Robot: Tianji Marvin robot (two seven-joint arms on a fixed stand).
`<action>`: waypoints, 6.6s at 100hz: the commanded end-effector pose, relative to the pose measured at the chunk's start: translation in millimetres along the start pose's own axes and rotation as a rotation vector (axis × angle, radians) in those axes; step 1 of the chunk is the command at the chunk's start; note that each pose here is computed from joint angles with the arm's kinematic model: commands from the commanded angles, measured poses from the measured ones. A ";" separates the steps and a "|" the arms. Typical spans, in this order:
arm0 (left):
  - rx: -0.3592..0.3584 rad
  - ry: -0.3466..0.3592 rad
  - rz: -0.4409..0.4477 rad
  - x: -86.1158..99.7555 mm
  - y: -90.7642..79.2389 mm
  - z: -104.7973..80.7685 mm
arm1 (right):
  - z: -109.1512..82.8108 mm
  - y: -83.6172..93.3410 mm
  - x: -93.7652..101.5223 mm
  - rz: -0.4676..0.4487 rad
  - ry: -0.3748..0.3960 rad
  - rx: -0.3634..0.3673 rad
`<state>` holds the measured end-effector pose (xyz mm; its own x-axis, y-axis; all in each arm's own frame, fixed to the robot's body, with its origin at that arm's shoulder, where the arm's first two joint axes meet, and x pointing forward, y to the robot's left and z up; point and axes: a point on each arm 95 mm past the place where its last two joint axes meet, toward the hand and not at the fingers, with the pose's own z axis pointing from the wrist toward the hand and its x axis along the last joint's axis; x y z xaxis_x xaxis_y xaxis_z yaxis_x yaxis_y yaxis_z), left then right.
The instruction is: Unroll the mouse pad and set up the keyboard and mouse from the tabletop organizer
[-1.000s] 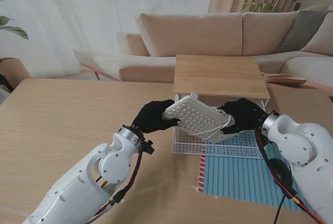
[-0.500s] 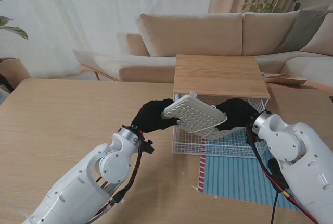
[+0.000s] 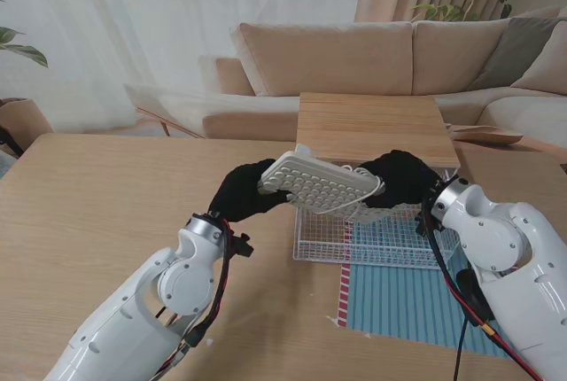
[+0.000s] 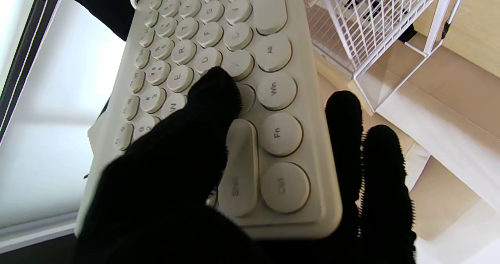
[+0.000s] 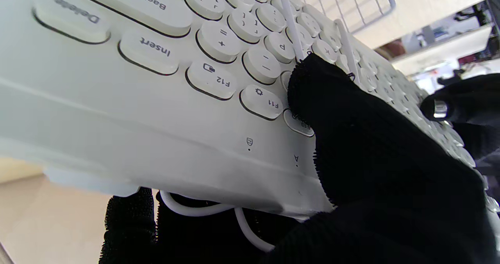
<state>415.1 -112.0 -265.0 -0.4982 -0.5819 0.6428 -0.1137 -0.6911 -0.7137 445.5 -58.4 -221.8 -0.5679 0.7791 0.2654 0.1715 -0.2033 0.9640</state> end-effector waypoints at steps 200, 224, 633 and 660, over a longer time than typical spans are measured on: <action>0.084 -0.384 -0.429 -24.8 -26.9 -167.6 | -28.0 9.2 159.5 0.031 0.074 0.244; 0.015 -0.447 -0.430 -33.5 -14.4 -187.9 | -21.1 -15.3 158.5 0.068 0.035 0.326; 0.082 -0.409 -0.254 -67.0 -31.7 -135.8 | -58.0 -103.1 97.3 0.044 -0.282 0.426; 0.075 -0.408 -0.257 -67.8 -31.5 -135.7 | -46.1 -109.2 75.4 0.028 -0.327 0.422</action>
<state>336.5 9.1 -322.8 -0.0845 -0.5010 0.8613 -0.0986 -0.8559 -0.5076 342.9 -2.8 -303.7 -0.3012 0.9292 0.2144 0.5224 -0.0273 0.8523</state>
